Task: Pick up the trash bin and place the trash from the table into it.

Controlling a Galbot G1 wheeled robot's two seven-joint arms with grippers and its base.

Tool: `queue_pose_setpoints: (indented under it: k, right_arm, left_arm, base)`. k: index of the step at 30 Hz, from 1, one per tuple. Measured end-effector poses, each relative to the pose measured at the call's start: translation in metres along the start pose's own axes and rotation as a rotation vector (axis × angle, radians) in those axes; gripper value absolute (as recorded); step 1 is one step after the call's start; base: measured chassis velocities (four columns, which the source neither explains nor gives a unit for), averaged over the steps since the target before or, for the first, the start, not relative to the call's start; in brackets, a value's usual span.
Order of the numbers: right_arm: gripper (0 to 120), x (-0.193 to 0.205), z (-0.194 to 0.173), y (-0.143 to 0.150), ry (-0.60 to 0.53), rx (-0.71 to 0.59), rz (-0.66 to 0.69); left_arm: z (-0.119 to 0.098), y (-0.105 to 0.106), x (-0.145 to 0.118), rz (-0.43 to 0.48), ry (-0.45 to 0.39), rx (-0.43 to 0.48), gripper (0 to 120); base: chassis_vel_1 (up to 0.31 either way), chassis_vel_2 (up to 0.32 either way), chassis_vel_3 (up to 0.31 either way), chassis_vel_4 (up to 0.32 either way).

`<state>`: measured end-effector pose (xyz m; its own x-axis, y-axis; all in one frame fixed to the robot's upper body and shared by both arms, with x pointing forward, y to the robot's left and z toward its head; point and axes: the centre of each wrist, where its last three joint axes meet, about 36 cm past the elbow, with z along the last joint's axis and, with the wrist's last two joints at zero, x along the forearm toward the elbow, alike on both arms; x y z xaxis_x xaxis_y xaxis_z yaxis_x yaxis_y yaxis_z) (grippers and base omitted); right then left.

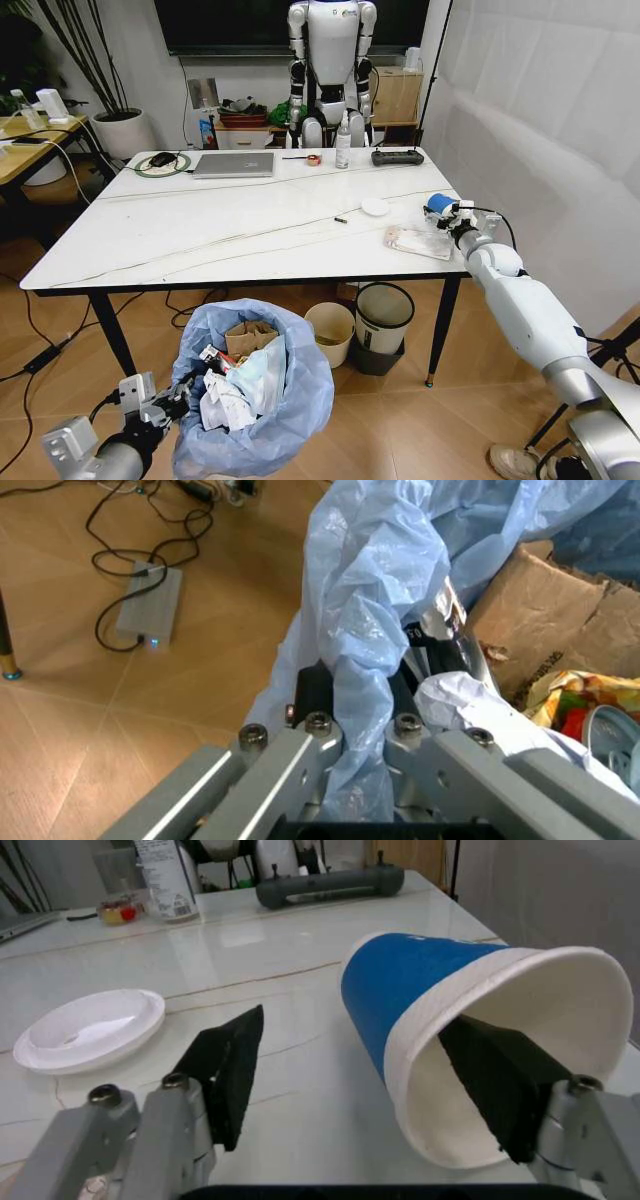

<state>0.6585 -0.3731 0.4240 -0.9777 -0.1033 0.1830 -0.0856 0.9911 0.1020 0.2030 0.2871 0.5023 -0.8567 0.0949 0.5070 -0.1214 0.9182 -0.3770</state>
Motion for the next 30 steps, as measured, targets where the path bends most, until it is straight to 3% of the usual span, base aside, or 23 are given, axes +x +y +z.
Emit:
queue_pose_setpoints:
  k: [17, 30]
  right_arm:
    - [1, 0.004, 0.008, -0.005, 0.013, 0.011, 0.009]
    - [0, 0.018, -0.006, -0.002, -0.036, 0.006, -0.029]
  left_arm:
    - [-0.001, 0.001, -0.002, 0.007, -0.001, -0.003, 0]
    - [-0.001, 0.001, -0.005, 0.012, 0.005, -0.006, 0]
  base:
    - [0.0, 0.0, 0.0, 0.0]
    - [0.0, 0.0, 0.0, 0.0]
